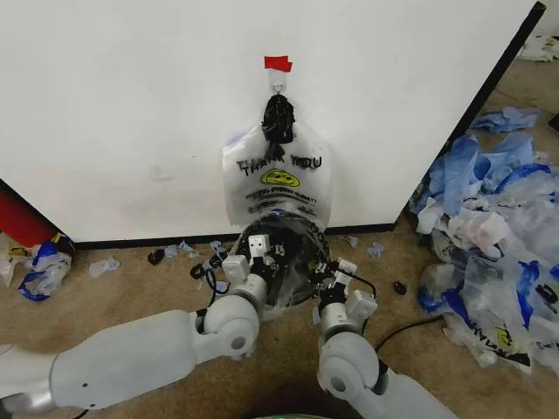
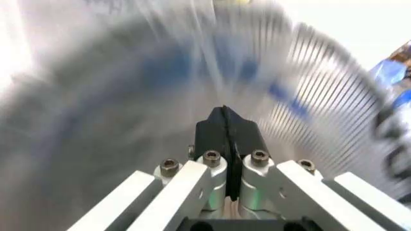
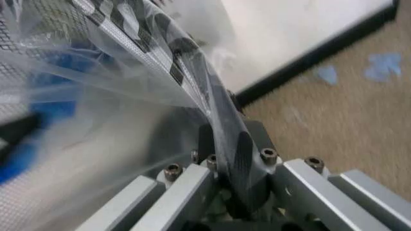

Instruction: Pick up the garbage bag from the wall and place it over the trash bin.

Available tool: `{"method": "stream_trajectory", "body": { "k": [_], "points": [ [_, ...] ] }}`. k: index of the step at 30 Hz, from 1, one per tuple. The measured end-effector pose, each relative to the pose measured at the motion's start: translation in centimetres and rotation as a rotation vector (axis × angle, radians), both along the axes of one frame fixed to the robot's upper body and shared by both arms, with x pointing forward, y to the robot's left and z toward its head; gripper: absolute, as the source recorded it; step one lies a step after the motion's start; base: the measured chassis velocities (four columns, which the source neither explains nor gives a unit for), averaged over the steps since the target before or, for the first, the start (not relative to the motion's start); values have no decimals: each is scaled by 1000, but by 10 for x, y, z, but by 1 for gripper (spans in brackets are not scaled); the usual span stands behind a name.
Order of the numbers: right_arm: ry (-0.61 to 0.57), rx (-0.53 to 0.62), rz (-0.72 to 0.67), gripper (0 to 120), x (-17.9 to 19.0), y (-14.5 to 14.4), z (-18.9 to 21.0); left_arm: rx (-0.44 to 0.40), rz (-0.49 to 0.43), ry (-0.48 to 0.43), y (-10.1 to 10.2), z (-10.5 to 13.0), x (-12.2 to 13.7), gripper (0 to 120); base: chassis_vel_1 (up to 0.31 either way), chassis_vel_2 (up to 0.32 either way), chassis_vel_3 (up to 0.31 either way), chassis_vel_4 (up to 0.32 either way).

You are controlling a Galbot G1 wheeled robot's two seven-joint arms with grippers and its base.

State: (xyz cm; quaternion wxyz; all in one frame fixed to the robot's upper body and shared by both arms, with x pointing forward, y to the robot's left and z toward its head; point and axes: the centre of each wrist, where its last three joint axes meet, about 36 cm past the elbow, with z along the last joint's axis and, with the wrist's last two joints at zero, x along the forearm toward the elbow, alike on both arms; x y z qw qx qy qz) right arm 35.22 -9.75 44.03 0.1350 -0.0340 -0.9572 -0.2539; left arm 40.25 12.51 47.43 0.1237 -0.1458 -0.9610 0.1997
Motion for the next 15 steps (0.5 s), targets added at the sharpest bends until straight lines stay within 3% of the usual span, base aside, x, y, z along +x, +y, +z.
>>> {"method": "stream_trajectory", "body": {
  "k": [7, 11, 15],
  "points": [
    [120, 79, -25, 0, 4, -10, 13, -53, 36, -60, 42, 26, -10, 0, 0, 0, 0, 0],
    [196, 133, 6, 0, -1, -18, 33, -47, 78, -121, 78, 43, -14, 0, 0, 0, 0, 0],
    [237, 154, 28, 0, -4, -21, 43, -49, 106, -160, 95, 55, -13, 0, 0, 0, 0, 0]
  ]
}}
